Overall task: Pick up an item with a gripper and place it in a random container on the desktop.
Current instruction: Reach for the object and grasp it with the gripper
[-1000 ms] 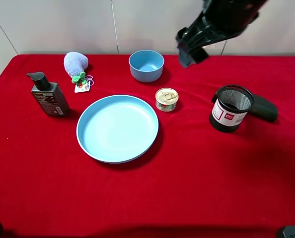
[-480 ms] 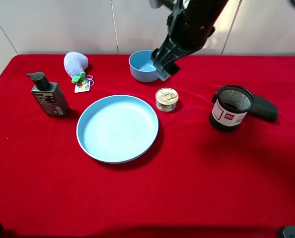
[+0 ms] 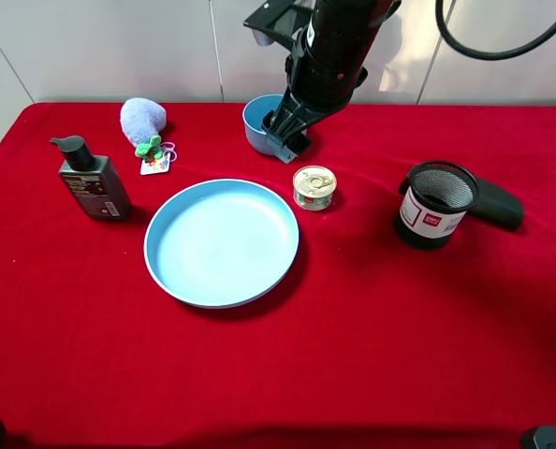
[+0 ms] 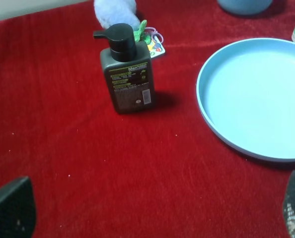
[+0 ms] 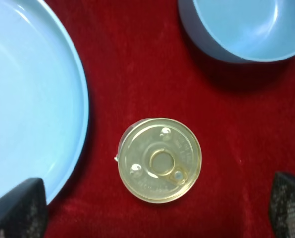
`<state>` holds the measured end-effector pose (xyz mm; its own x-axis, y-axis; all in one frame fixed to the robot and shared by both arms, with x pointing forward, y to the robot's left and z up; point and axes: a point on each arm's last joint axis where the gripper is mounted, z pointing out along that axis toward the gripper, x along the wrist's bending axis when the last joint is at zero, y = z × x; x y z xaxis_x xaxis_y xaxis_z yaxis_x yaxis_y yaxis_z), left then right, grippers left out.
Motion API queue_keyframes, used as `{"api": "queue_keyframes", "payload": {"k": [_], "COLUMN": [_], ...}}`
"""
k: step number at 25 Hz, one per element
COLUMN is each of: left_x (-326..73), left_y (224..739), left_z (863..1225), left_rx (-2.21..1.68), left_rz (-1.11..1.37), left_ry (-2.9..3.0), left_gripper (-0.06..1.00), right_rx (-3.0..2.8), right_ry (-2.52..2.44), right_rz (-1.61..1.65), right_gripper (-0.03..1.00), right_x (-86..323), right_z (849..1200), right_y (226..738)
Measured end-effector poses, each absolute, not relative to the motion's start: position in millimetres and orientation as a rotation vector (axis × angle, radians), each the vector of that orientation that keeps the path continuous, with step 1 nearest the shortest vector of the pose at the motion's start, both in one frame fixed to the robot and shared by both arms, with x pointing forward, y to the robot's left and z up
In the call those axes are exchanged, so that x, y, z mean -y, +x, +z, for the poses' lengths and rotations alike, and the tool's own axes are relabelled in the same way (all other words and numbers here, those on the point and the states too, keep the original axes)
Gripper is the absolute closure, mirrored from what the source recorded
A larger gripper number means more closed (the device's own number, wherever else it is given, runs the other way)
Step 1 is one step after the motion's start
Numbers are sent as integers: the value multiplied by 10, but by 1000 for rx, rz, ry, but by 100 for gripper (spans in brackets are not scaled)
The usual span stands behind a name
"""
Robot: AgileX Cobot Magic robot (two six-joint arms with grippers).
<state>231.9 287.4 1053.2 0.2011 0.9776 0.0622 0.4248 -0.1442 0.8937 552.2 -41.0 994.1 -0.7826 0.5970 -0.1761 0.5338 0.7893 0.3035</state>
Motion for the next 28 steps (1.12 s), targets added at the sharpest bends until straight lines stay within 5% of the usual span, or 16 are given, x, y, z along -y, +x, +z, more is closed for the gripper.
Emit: {"api": "queue_keyframes", "payload": {"k": [28], "left_x": [-2874], "left_y": [2319], "left_z": [10532], "left_rx": [-1331], "left_rz": [897], "left_ry": [1699], "left_gripper": [-4], "right_rx": [-2737], "right_ry": [1080], "right_rz": [257], "right_gripper": [27], "right_x": [647], "right_z": [9256], "right_y": [5920]}}
